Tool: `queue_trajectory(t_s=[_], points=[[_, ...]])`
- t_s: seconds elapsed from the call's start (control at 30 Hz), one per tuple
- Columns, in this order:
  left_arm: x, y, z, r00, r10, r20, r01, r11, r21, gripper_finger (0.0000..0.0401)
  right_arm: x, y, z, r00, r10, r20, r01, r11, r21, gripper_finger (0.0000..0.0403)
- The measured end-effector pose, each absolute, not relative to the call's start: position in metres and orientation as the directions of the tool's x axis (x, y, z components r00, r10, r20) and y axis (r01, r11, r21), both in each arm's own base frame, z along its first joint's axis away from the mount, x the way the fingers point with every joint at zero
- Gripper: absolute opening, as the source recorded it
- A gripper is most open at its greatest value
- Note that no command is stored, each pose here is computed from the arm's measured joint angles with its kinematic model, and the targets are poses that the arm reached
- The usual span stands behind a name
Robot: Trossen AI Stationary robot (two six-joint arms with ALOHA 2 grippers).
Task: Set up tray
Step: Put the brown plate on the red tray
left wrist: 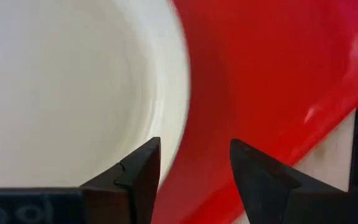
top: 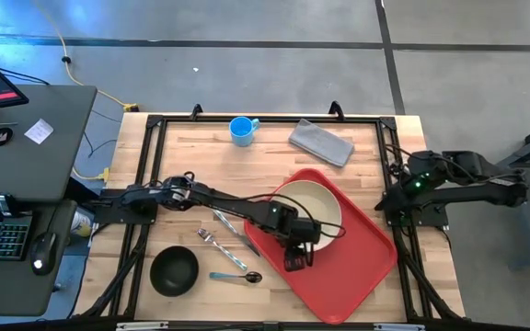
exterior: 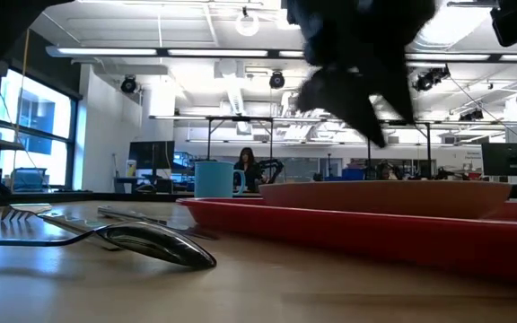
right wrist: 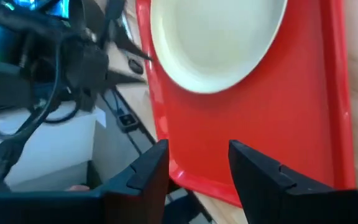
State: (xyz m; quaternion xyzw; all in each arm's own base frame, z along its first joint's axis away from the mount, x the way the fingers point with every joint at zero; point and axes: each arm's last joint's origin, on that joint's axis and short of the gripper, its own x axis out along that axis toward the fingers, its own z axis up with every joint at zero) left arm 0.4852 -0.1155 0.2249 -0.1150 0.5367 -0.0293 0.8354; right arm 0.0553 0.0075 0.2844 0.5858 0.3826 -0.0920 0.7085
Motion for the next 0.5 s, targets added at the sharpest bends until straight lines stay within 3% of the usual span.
queue_trajectory(t_s=[0.13, 0.37, 0.5], points=[[0.481, -0.112, 0.224, 0.400, -0.081, -0.913, -0.103, 0.986, -0.132, 0.0211, 0.068, 0.008, 0.280, 0.669, 0.313, -0.674, 0.591, 0.326, 0.738, 0.0155], [0.485, -0.091, 0.225, 0.433, 0.195, -0.880, -0.229, 0.968, 0.101, 0.0167, 0.096, 0.012, 0.271, 0.590, 0.237, -0.772, 0.648, 0.430, 0.628, 0.0154], [0.492, -0.073, 0.217, 0.442, 0.183, -0.878, -0.262, 0.963, 0.069, 0.0132, 0.113, 0.018, 0.266, 0.550, 0.239, -0.800, 0.652, 0.476, 0.590, 0.0154]])
